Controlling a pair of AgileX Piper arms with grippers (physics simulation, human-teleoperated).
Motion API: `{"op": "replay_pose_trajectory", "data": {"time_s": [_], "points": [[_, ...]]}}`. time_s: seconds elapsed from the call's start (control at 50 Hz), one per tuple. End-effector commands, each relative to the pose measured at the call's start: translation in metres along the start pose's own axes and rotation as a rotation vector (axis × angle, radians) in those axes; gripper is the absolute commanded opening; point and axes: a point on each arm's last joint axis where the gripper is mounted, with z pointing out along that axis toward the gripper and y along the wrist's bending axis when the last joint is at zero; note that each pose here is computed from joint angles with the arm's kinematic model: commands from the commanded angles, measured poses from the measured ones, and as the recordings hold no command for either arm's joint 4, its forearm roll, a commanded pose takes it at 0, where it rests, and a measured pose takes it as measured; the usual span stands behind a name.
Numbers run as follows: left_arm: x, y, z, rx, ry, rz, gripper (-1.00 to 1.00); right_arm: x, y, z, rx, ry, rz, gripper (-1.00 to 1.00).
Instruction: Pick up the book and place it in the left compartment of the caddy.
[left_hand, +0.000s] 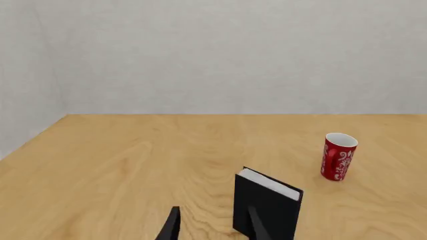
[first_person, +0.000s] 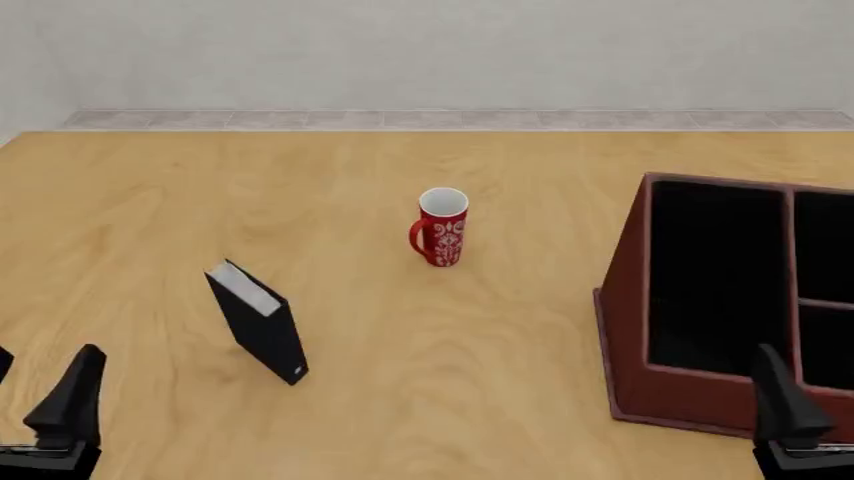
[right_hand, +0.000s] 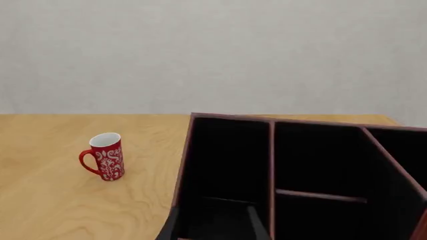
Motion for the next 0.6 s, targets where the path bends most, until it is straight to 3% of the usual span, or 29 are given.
{"op": "replay_pose_trajectory", "data": {"time_s": [0.02, 0.6], "points": [[0.0, 0.0, 0.0, 0.0, 0.0, 0.0, 1.0, -0.0012, 0.0002, 0.0001, -0.004, -0.001, -0.003, 1.0], [0.0, 0.0, 0.0, 0.0, 0.0, 0.0, 1.0, -0.0097, 0.0031, -0.0006, -0.056, -0.019, -0.02, 1.0]]}}
